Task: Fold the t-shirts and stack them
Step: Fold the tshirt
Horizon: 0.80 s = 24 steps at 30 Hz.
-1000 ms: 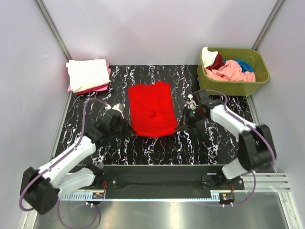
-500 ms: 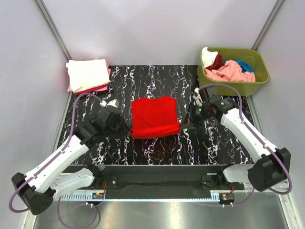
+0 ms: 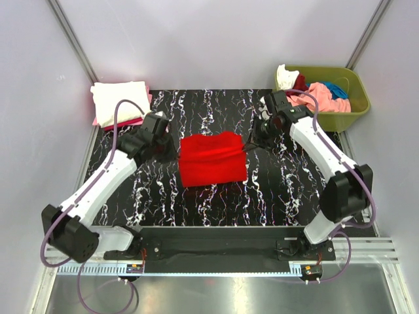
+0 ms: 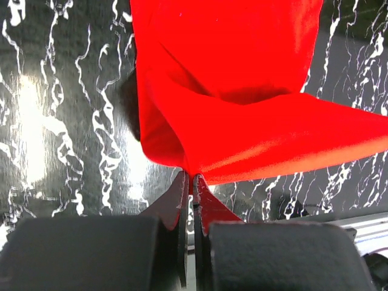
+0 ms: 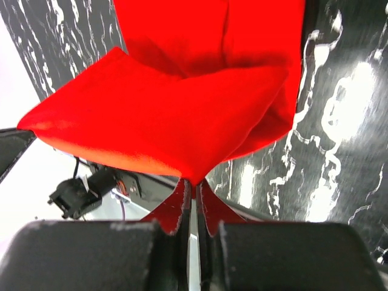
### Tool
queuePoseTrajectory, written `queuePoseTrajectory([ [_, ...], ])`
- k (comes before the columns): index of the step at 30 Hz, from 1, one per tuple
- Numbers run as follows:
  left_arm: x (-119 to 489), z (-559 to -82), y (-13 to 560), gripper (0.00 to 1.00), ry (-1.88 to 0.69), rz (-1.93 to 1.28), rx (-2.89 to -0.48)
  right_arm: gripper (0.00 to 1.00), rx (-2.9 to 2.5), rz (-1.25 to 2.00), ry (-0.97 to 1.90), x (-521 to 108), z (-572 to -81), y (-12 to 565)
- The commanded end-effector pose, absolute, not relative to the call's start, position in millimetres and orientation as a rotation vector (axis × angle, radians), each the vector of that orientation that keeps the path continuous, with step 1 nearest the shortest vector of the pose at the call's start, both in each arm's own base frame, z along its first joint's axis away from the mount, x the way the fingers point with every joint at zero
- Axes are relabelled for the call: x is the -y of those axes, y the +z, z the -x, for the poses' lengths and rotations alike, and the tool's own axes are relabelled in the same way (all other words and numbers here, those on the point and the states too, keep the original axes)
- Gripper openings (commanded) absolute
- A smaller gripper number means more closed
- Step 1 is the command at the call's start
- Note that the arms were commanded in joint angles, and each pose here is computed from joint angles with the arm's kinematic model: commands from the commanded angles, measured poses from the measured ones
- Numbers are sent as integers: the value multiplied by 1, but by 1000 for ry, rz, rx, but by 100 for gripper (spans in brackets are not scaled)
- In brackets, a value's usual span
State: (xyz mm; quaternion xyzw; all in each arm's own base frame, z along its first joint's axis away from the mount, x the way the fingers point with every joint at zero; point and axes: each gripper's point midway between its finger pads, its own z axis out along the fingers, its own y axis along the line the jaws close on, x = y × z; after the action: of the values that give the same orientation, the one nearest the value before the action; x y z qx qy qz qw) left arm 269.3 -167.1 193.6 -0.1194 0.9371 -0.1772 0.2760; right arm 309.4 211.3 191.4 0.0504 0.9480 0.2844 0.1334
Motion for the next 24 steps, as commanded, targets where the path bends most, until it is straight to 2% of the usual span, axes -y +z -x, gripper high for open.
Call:
queuePoseTrajectory([
  [1, 172, -294, 218, 0, -523, 246, -2452, 0, -2697, -122, 800, -205, -336, 203],
  [11, 170, -342, 203, 0, -479, 249, -2488, 0, -2677, -113, 800, -209, -390, 205],
  [24, 166, -411, 168, 0, -462, 269, -2564, 0, -2731, -175, 811, -216, -461, 161],
])
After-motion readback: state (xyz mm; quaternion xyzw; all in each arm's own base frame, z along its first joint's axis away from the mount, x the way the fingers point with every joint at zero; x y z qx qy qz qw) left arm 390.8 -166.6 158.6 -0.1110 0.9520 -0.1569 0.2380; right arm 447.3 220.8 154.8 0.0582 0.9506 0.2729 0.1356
